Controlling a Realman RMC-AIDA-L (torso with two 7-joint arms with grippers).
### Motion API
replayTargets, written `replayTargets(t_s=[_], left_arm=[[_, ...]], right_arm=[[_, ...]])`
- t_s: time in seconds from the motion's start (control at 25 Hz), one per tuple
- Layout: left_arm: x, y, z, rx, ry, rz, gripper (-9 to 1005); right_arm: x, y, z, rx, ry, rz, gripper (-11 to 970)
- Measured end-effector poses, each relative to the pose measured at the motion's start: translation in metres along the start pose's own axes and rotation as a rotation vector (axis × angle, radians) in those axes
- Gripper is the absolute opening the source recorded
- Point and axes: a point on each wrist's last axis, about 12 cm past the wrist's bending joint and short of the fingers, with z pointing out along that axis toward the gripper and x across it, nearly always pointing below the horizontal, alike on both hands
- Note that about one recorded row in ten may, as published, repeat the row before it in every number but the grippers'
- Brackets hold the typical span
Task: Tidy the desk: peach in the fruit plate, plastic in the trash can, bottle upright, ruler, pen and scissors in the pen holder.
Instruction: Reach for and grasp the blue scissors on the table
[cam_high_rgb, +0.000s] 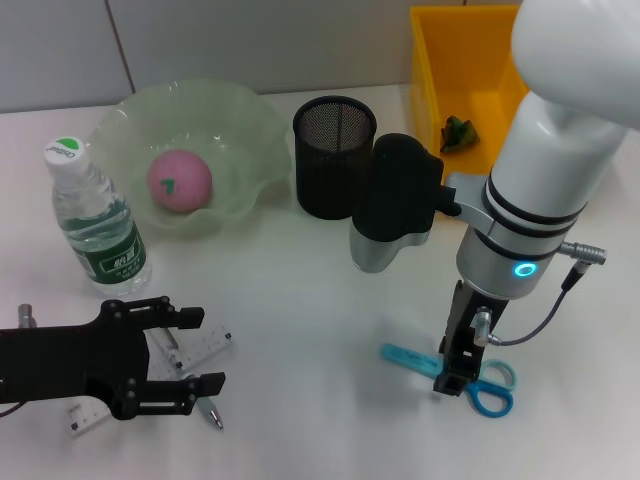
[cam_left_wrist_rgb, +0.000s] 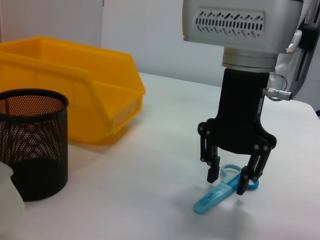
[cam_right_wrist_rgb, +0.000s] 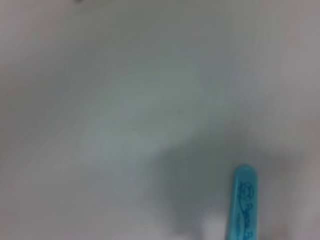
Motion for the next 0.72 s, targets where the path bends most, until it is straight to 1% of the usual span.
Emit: replayTargets(t_s=[0.04,0.24,0.72], left_arm=[[0.0,0.0,0.0,0.0,0.0,0.0,802],[0.0,-0.0001,0.0002,0.0,0.0,0.001,802],[-0.0002,-0.0002,0.001,-0.001,-0.003,-0.002,802]], right_arm=[[0.0003,-0.0005,0.0007,0.001,0.0,0.002,448],[0.0021,-0.0018,0.0031,0.004,-0.005,0.012,451],[0.0026,0.0003,0.0059,0.003,0.004,-0.003,384]])
